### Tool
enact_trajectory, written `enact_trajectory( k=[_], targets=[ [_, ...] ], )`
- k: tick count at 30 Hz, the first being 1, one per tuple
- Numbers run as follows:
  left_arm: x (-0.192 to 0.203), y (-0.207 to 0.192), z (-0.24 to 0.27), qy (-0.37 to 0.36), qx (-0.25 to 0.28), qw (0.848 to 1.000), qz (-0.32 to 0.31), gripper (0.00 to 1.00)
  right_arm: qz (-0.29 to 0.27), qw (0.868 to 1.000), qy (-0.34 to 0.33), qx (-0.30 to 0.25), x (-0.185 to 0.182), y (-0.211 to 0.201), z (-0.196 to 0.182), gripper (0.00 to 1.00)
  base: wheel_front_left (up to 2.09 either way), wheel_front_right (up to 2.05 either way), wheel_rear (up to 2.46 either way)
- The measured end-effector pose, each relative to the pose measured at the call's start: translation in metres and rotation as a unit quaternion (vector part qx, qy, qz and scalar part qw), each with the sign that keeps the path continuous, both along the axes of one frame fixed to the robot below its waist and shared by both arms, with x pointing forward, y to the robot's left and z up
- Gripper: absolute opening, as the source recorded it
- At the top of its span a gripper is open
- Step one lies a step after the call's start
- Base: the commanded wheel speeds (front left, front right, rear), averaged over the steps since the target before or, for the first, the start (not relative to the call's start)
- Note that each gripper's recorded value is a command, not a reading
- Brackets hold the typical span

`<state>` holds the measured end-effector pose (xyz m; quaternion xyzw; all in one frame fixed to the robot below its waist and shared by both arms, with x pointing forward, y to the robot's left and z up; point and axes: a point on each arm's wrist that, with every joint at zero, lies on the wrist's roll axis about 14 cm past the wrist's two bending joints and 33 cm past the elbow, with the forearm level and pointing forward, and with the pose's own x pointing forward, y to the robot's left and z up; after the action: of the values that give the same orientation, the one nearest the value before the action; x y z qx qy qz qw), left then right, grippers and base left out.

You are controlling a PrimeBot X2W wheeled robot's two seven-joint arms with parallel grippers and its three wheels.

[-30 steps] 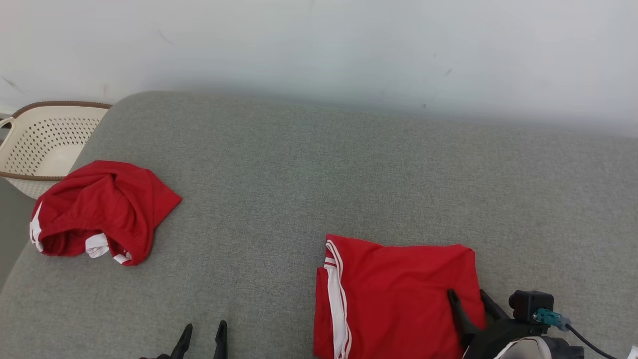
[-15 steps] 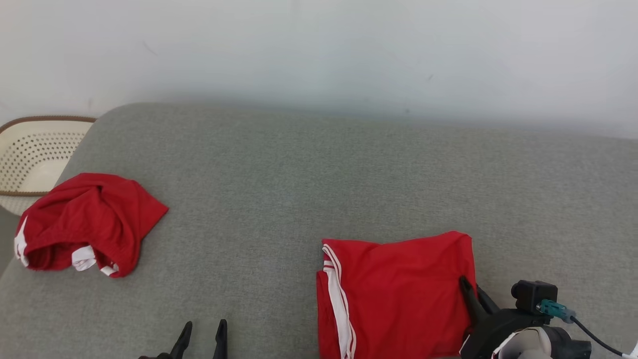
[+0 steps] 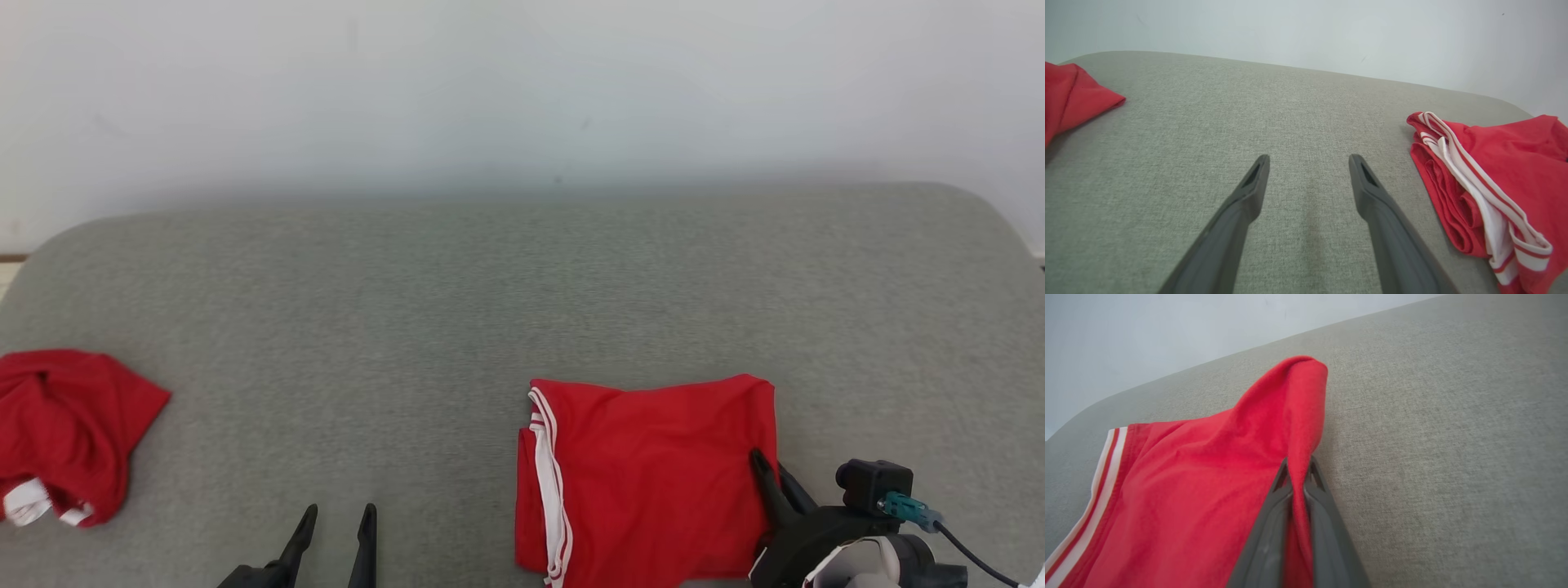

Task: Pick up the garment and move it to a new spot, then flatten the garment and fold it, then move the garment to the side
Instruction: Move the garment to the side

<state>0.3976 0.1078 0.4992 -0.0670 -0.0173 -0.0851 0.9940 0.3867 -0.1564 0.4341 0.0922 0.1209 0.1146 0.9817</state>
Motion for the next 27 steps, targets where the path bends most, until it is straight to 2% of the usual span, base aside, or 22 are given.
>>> enact_trajectory(
  k=[12,27],
  targets=[
    [0.019,-0.063,0.010,-0.018,0.001,0.996,-0.087,1.00,-0.068,0.998,0.000,-0.001,-0.026,-0.046,0.000,0.00,0.00,0.00,0.00],
    [0.025,-0.155,0.025,-0.044,-0.012,0.976,-0.213,1.00,-0.151,0.989,0.002,0.006,-0.058,-0.092,0.001,0.00,0.00,0.00,0.00]
  ],
)
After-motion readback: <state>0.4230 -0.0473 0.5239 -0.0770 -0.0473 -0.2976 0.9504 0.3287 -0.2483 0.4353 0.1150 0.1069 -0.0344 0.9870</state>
